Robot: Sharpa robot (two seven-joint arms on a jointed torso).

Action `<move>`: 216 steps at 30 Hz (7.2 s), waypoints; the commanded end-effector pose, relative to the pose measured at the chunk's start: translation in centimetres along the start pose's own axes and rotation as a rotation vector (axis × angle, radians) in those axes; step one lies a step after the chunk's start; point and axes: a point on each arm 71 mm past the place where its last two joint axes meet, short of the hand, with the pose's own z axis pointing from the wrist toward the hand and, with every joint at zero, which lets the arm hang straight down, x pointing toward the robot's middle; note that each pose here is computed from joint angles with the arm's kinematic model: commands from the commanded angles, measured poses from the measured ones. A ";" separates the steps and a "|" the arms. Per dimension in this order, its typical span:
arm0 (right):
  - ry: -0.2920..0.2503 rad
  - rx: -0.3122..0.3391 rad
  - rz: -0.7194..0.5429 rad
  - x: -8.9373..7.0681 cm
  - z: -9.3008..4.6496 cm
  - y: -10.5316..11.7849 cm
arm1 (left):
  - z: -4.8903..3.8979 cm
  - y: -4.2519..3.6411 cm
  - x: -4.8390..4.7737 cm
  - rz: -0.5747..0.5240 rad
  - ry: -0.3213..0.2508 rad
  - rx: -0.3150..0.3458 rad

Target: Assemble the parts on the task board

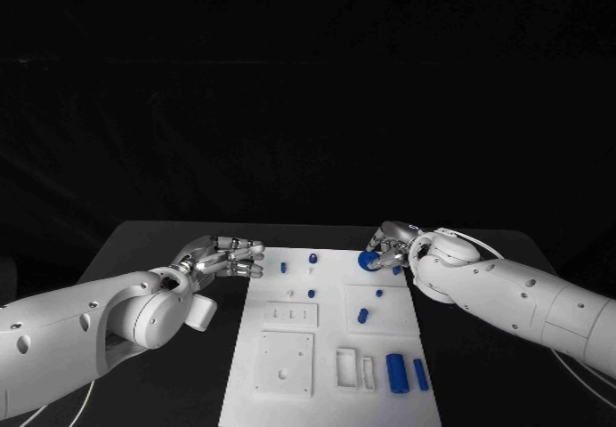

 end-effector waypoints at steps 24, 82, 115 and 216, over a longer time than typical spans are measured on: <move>0.043 0.026 -0.046 0.9 0.1 -1.2 | 0.19 -0.01 0.23 -0.001 0.027 -0.001; -0.189 -0.184 -0.169 0.1 -2.9 10.1 | -0.02 0.06 0.14 0.001 0.017 -0.009; -0.003 -0.026 -0.052 1.4 -1.6 2.7 | -0.16 0.12 -0.17 0.004 0.014 -0.012; -0.226 -0.268 -0.086 2.1 -2.6 13.6 | 0.09 0.33 0.03 0.013 0.017 -0.031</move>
